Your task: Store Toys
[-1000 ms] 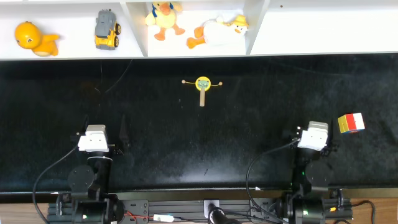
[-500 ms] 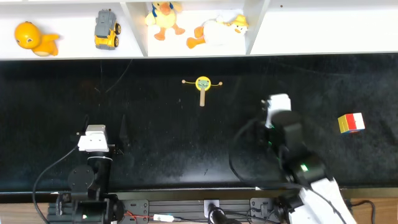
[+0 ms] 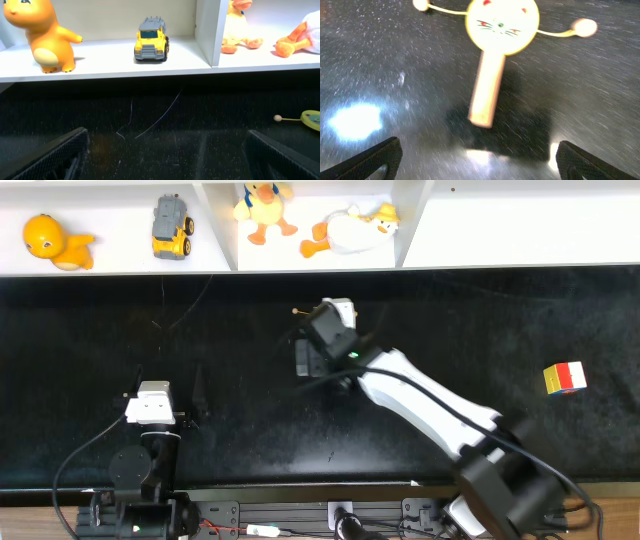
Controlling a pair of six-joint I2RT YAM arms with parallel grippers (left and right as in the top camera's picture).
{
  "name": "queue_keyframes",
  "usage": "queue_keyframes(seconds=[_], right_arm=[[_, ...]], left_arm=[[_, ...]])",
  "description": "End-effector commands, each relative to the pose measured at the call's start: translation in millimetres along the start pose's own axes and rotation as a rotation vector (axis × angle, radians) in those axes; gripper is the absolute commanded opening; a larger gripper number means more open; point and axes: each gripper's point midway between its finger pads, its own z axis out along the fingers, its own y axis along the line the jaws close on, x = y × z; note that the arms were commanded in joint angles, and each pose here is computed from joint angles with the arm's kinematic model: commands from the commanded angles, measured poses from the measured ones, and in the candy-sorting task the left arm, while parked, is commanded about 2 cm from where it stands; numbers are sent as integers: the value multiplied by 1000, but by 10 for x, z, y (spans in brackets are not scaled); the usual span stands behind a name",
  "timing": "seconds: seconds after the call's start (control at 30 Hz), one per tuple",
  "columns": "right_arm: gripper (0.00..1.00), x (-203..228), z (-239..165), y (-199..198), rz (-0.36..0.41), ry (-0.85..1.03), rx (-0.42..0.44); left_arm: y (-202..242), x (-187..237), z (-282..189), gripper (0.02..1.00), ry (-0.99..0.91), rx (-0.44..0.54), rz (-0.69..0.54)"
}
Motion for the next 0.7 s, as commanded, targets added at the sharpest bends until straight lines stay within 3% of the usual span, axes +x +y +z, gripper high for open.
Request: queue_keyframes(seconds=[0.03,0.3,0.4,0.5,0.67,0.7], right_arm=[[998,-177,214,126,51,-23,54],[993,-275,388,140,58,-54,84],[901,-290,395,135,59,-61,87],[533,-300,396,113,59,-68,99],[244,-266,401,144,57,-50,82],[112,-231,391,153,51,-39,82]], left_arm=[[-44,-15,-6,998,-7,22,-3],[-44,-15,-6,998,-7,22,-3],[-44,-15,-6,996,-7,22,-3],[-44,-15,-6,998,-7,22,-3],[-44,-15,-6,998,-7,22,-3],[-44,-15,-6,998,-7,22,-3]])
